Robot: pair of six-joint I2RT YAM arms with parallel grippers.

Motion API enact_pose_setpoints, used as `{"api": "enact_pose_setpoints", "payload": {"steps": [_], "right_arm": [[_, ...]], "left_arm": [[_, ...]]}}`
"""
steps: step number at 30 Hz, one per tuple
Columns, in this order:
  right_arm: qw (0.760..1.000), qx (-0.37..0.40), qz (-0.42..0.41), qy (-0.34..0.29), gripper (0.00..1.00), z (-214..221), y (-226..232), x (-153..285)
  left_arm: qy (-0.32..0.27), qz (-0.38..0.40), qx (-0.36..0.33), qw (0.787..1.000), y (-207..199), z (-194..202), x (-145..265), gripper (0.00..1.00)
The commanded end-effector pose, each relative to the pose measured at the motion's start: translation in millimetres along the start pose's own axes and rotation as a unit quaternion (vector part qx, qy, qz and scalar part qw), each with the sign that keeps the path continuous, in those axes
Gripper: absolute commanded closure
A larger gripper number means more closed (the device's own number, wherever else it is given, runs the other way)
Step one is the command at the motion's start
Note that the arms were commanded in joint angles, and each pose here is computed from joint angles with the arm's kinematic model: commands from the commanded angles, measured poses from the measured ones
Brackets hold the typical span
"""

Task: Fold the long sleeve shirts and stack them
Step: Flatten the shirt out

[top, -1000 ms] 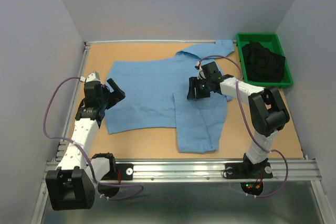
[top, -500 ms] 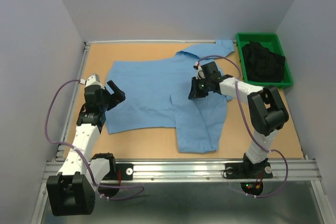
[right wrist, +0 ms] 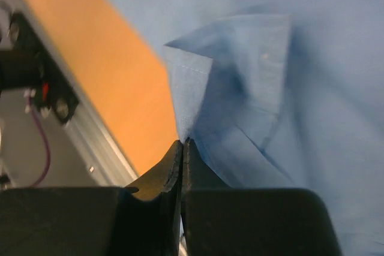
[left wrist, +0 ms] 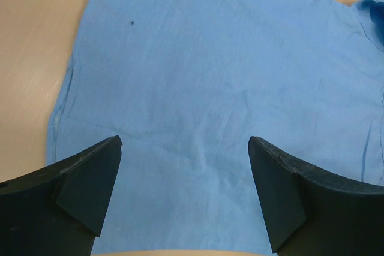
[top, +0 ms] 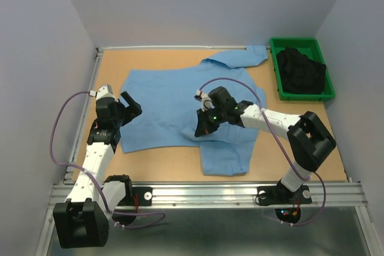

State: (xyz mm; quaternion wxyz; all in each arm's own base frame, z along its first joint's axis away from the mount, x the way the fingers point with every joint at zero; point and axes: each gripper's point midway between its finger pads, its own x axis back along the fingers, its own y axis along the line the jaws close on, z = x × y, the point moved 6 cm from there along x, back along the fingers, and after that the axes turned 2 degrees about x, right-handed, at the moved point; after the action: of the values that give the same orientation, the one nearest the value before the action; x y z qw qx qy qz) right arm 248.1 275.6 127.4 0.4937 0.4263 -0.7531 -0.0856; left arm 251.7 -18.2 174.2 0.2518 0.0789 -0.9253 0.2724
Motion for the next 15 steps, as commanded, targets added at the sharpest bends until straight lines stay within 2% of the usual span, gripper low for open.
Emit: {"api": "enact_pose_setpoints", "payload": {"steps": [1,9,15], "right_arm": [[0.994,0.041,-0.088,0.048,0.99,37,68,-5],[0.978,0.080,-0.129,0.142,0.99,106,127,-22],[0.978,0.069,-0.112,0.163,0.97,126,135,-28]], "left_arm": [[-0.034,0.001,0.000,0.999,-4,-12,3,0.01],[-0.048,-0.052,0.014,0.997,8,-14,6,0.01],[-0.052,-0.069,0.018,0.996,8,-11,10,0.01]]}}
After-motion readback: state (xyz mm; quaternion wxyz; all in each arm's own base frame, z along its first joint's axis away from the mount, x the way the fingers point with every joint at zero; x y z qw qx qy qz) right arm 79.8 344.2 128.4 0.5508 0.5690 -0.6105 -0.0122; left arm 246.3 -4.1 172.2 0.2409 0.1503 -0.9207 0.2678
